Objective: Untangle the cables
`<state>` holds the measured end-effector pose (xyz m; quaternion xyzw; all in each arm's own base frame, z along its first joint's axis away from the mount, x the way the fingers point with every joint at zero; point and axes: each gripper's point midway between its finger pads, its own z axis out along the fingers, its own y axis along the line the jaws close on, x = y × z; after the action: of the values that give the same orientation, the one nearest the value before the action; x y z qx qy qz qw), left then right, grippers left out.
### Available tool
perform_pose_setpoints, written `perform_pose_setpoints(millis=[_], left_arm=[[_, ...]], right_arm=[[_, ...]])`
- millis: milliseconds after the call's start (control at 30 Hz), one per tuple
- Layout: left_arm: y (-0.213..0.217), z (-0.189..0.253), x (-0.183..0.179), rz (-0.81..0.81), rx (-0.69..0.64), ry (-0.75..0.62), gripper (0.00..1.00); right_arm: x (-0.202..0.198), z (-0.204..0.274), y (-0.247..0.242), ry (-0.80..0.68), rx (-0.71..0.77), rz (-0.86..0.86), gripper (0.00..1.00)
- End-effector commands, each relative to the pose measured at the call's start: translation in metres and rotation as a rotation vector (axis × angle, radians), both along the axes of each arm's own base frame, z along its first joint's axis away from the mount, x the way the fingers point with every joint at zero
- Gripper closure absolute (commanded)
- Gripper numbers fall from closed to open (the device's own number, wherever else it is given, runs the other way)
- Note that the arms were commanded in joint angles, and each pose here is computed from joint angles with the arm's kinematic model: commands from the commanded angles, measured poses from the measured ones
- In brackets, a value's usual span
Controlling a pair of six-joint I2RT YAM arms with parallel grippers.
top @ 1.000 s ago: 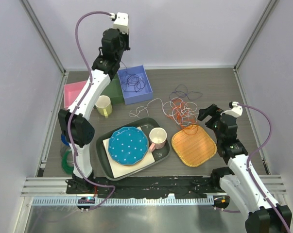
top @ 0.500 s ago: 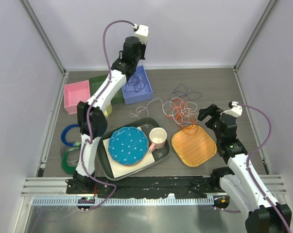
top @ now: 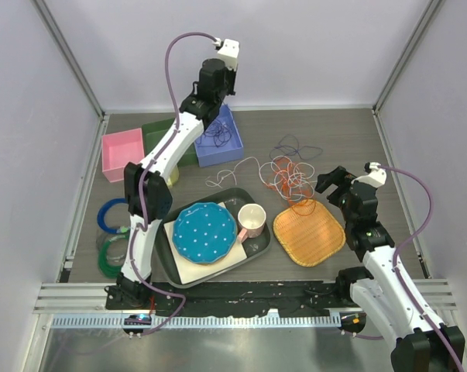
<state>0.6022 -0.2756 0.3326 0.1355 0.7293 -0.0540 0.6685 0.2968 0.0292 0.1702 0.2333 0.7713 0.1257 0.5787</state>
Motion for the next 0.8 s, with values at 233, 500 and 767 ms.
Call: perform_pose_setpoints(millis=[233, 500, 767], left_arm=[[0.044, -0.139, 0.016, 0.081, -0.037, 0.341, 1.0], [0.052, -0.212, 0.006, 0.15, 0.001, 0.529, 1.0], [0.045, -0.231, -0.005, 0.129, -0.011, 0.629, 0.87]], right_arm=[[0.005, 0.012, -0.004, -0.053, -0.004, -0.024, 0.05], [0.005, 0.011, -0.003, -0.045, 0.002, -0.019, 0.05], [0.005, 0.012, 0.001, -0.048, 0.011, -0.001, 0.05]])
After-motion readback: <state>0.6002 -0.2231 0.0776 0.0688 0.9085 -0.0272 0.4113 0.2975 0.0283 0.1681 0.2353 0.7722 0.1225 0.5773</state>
